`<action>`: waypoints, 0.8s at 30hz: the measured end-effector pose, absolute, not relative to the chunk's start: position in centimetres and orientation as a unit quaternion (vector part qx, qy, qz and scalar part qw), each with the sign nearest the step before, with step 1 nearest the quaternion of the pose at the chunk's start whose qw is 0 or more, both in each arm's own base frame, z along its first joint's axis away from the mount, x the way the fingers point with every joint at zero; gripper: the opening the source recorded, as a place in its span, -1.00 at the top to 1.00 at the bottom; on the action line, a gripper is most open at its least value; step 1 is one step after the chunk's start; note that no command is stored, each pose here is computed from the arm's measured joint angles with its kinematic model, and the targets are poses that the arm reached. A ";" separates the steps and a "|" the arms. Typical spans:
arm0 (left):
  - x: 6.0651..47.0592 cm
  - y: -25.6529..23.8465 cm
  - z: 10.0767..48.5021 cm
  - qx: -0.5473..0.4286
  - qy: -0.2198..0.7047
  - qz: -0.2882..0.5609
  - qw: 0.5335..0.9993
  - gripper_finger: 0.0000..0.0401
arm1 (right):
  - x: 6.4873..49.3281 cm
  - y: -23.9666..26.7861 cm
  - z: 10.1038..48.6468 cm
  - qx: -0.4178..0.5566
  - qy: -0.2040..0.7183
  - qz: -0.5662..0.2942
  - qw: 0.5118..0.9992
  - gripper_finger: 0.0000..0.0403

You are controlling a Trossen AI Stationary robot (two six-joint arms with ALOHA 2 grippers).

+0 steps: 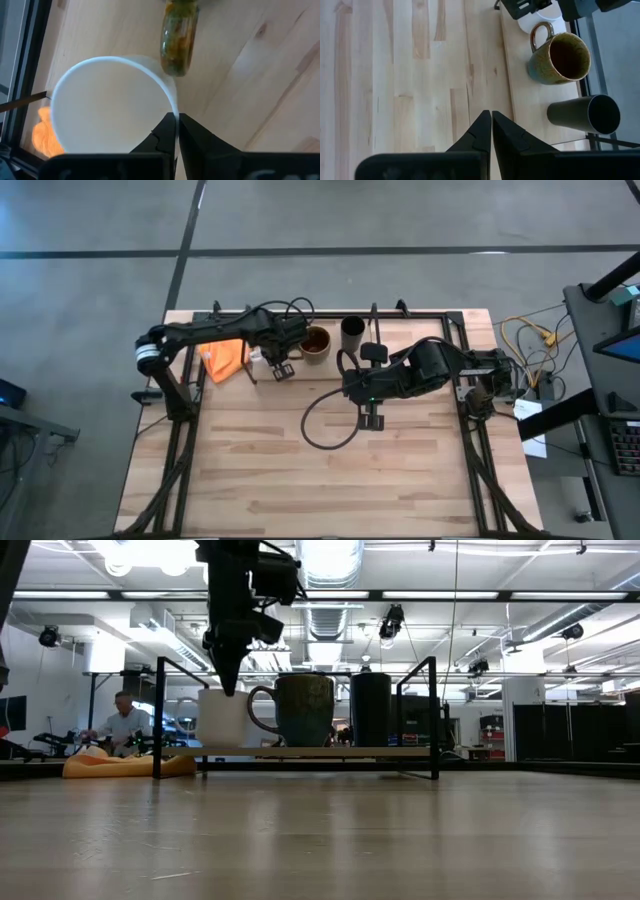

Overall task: Stack small to large cups/mugs on shelf
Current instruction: Put the white mug on the shelf

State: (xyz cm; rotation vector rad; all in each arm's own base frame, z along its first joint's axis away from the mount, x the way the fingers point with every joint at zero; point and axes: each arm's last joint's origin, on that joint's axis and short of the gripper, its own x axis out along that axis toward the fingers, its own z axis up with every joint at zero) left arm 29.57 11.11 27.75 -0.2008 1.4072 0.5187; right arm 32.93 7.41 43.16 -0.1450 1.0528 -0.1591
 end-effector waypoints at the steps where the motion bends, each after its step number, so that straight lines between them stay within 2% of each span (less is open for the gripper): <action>1: 29.6 11.2 27.6 -0.091 0.641 0.235 0.725 1.00 | 32.9 7.4 43.2 -0.069 0.501 -0.076 0.859 0.96; 24: 29.5 12.2 28.1 -0.095 0.634 0.243 0.728 0.95 | 32.9 7.4 43.2 -0.069 0.502 -0.076 0.859 0.96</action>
